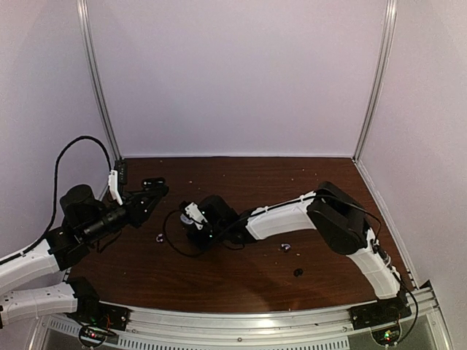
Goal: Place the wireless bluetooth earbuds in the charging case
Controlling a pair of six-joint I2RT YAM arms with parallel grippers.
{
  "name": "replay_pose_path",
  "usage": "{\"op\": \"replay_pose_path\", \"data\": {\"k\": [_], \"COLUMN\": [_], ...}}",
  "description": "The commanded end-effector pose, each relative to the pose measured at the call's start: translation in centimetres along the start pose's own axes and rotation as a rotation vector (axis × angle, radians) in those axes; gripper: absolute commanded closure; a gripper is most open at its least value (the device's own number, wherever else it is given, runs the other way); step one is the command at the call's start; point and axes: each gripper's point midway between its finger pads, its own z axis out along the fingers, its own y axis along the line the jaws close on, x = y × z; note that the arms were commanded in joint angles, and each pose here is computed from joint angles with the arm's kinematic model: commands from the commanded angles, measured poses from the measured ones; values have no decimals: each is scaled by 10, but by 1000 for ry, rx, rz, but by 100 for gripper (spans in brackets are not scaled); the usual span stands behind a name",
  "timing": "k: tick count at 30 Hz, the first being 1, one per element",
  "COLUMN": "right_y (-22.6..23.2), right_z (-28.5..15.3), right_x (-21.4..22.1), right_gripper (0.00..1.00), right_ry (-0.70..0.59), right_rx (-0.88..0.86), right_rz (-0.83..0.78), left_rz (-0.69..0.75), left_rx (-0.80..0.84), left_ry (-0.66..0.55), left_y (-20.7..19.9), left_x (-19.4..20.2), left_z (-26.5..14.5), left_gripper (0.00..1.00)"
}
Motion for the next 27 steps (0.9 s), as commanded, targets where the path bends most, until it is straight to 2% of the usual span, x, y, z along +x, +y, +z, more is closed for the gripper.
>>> {"op": "replay_pose_path", "data": {"k": [1, 7, 14, 18, 27], "right_y": [-2, -2, -3, -3, -5], "right_z": [-42, -107, -168, -182, -181], "right_x": [-6, 19, 95, 110, 128], "right_gripper": [95, 96, 96, 95, 92], "right_ry": [-13, 9, 141, 155, 223], "right_rx": [2, -18, -29, -29, -16], "right_rz": [11, 75, 157, 181, 174], "left_rz": [19, 20, 16, 11, 8], "left_rx": [9, 18, 45, 70, 77], "left_ry": [-49, -38, -31, -22, -14], "left_y": [-3, -4, -7, -10, -12], "left_x": [-15, -12, -8, -4, -3], "left_z": [0, 2, 4, 6, 7], "left_gripper": [100, 100, 100, 100, 100]}}
